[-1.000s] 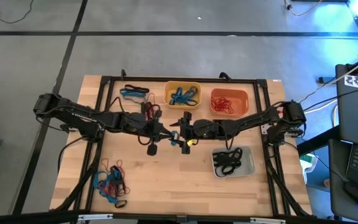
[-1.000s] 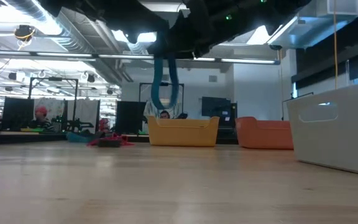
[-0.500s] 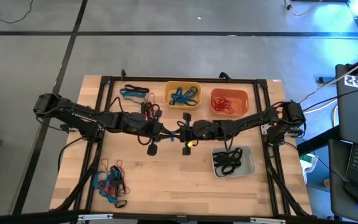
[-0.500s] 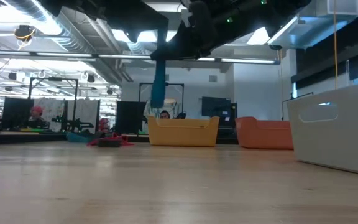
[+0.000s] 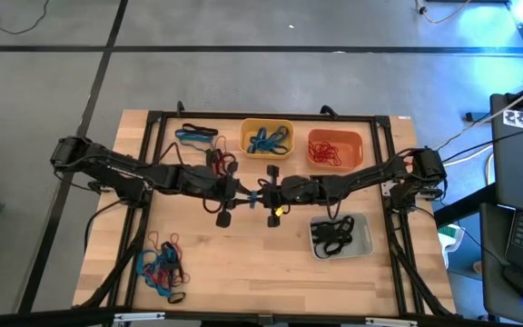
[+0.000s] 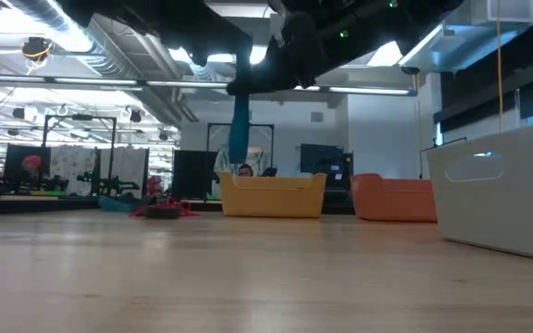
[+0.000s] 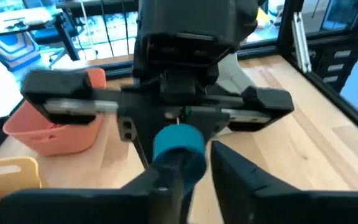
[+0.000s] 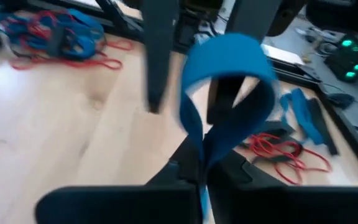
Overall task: Sort rubber bands into baskets
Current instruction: Put the blue rubber band into the yellow bin
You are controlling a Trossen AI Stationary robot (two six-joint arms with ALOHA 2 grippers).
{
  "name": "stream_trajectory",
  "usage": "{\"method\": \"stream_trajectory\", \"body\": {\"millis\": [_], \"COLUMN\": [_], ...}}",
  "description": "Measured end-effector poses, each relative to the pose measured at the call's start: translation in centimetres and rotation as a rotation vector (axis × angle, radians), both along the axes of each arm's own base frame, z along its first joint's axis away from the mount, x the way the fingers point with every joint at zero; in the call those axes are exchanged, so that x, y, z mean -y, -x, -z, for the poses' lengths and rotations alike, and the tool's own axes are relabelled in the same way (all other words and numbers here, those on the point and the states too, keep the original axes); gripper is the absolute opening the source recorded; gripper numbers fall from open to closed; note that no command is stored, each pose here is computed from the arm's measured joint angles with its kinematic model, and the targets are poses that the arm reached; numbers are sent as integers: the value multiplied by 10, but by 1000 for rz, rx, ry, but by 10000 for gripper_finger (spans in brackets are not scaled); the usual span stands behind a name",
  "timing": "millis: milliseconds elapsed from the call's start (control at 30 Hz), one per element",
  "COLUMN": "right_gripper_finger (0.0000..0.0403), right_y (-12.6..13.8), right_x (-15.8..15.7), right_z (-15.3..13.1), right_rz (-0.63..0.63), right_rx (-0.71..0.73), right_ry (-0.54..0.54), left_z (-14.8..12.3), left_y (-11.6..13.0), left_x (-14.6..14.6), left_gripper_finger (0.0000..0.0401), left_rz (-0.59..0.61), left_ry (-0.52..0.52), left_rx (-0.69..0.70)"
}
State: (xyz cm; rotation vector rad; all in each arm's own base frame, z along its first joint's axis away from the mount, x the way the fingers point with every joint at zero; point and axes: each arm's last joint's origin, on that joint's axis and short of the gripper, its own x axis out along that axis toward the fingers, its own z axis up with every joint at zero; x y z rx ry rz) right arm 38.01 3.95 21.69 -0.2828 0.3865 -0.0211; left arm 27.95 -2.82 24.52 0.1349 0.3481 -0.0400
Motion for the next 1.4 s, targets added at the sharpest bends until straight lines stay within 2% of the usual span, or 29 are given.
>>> {"method": "stream_trajectory", "body": {"millis": [133, 267, 433, 600, 800, 1167, 1333, 1400], "right_gripper_finger": [29, 31, 31, 32, 32, 32, 32, 32], "right_y": [2, 3, 3, -2, -3, 14, 23, 23], "right_x": [2, 4, 11, 35, 82, 165, 192, 201], "right_z": [1, -1, -4, -19, -29, -27, -25, -20], "right_rz": [76, 134, 215, 305, 415, 511, 540, 550], "right_rx": [-21, -23, -66, -127, -177, -164, -122, -117], "right_ry": [49, 76, 171, 269, 271, 82, -86, -119], "left_z": [0, -1, -2, 2, 10, 11, 10, 10], "left_y": [2, 12, 23, 32, 36, 36, 36, 36], "left_x": [0, -1, -3, -8, -15, -28, -30, -30], "left_gripper_finger": [126, 151, 159, 159, 159, 159, 159, 159], "left_rz": [0, -1, -17, -106, -175, -251, -255, -255], "left_ry": [-4, -11, -22, -15, 34, 52, 48, 48], "left_rx": [-19, -81, -153, -238, -329, -332, -324, -324]}}
